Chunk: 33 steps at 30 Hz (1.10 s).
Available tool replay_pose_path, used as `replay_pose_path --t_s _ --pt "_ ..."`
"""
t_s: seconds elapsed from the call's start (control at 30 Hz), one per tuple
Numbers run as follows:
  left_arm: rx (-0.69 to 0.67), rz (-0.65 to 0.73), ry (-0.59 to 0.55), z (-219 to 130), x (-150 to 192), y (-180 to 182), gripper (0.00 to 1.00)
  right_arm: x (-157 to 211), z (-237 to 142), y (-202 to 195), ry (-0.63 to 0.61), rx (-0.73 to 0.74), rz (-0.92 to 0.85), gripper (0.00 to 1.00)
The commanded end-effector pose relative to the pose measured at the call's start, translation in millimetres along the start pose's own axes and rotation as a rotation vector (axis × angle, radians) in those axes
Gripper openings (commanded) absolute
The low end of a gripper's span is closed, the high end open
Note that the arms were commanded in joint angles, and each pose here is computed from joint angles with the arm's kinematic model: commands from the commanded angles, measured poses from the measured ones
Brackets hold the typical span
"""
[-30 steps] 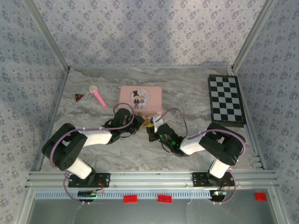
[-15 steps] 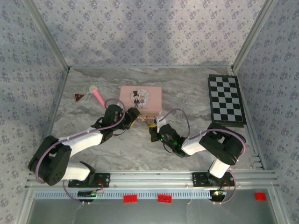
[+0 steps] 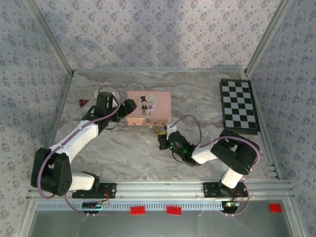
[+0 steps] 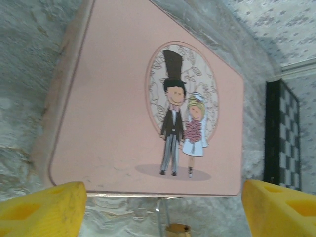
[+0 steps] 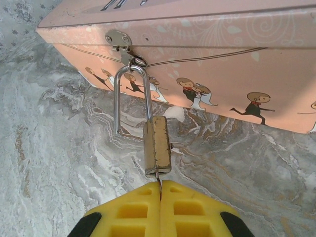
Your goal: Unlock the padlock with the key
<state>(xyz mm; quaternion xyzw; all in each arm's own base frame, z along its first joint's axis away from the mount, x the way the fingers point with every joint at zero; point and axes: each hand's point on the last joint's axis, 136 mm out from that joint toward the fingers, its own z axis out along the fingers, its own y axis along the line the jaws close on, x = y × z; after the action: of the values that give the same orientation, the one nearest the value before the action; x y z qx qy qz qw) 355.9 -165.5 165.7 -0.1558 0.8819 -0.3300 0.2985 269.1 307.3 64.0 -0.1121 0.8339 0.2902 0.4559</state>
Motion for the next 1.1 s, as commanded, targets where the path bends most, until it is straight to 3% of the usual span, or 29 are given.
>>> replay_pose_path --t_s 0.0,0.17,0.37,0.53,0.73,1.07 --pt "-0.137 0.089 0.058 -2.4 1.6 27.6 0.85 -12.2 -1.2 3.6 -0.031 0.007 0.043 0.0" --pt "-0.171 0.089 0.136 15.9 -2.0 43.1 0.86 -9.2 6.9 15.8 -0.005 -0.023 0.055 0.0" --pt "-0.05 0.107 0.166 35.1 3.1 29.7 0.88 -7.6 10.6 19.4 -0.004 -0.037 0.08 0.0" --pt "-0.078 0.111 0.191 43.0 8.1 39.7 0.89 -7.2 9.8 17.8 -0.001 -0.03 0.076 0.0" --pt "-0.099 0.09 0.235 54.2 19.9 51.6 0.87 -9.3 8.2 11.2 -0.011 -0.022 0.11 0.0" --pt "-0.071 0.136 0.266 62.6 41.2 39.4 0.84 -13.3 1.2 -12.9 -0.025 0.045 0.15 0.0"
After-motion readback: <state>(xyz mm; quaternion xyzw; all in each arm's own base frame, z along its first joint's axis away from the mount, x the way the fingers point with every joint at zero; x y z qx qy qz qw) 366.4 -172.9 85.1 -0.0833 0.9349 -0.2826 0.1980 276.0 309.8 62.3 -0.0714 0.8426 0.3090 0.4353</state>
